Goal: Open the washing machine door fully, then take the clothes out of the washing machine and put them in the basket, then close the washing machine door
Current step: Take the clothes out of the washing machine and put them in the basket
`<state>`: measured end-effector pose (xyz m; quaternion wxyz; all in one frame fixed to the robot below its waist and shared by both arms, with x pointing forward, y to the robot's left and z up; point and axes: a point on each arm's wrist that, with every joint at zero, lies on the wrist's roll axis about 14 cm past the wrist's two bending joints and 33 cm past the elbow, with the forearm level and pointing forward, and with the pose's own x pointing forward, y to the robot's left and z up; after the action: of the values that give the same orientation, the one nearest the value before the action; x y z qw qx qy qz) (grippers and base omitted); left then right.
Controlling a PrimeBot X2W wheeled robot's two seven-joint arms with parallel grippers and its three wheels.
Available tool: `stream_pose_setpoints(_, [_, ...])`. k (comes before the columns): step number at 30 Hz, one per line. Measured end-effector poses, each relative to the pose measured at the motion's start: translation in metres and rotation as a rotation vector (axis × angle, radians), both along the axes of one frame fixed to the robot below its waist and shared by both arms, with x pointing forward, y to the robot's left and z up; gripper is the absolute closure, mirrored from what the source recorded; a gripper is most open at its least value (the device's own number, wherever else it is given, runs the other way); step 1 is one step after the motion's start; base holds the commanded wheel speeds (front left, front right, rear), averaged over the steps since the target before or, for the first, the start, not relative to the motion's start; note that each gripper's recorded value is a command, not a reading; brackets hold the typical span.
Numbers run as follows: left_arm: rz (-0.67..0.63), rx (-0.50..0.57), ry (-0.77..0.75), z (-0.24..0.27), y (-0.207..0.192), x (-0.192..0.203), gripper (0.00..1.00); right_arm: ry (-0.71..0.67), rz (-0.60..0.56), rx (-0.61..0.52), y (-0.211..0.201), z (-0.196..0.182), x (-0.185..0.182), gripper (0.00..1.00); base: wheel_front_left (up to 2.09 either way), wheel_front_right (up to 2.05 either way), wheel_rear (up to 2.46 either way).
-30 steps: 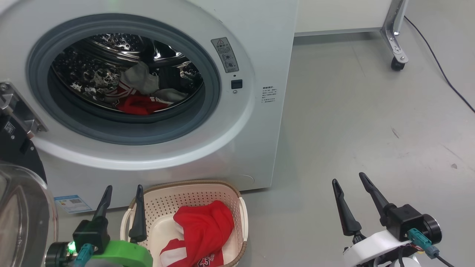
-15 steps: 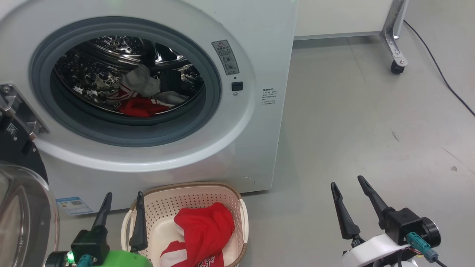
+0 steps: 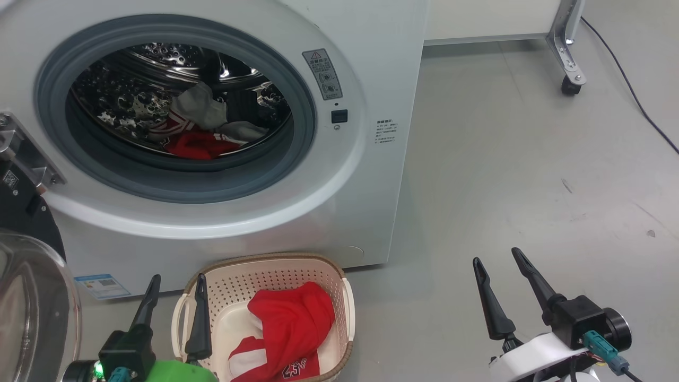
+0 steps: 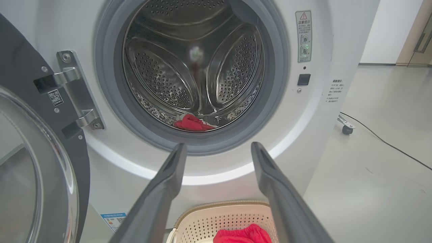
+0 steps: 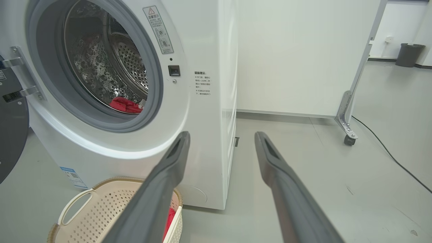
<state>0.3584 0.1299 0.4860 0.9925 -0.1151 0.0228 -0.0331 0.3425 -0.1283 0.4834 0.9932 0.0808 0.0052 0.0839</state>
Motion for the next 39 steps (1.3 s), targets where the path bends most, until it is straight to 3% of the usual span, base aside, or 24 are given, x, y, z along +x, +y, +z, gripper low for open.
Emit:
stream_pose_setpoints(16, [-0.037,-0.007,0.096,-0.023,-0.011,0.012,0.00,0.041,0.001,0.003,0.000,-0.011,0.009,0.00,0.00,0.00,0.00])
stream_pose_setpoints(29, [-0.120,-0.047,0.211,-0.055,-0.038,0.071,0.00,0.080,-0.012,0.002,-0.004,-0.026,0.031,0.00,0.00,0.00,0.00])
stream_pose_setpoints(39, [-0.207,0.002,0.356,-0.096,-0.053,0.131,0.00,0.120,-0.028,-0.004,-0.012,-0.044,0.050,0.00,0.00,0.00,0.00])
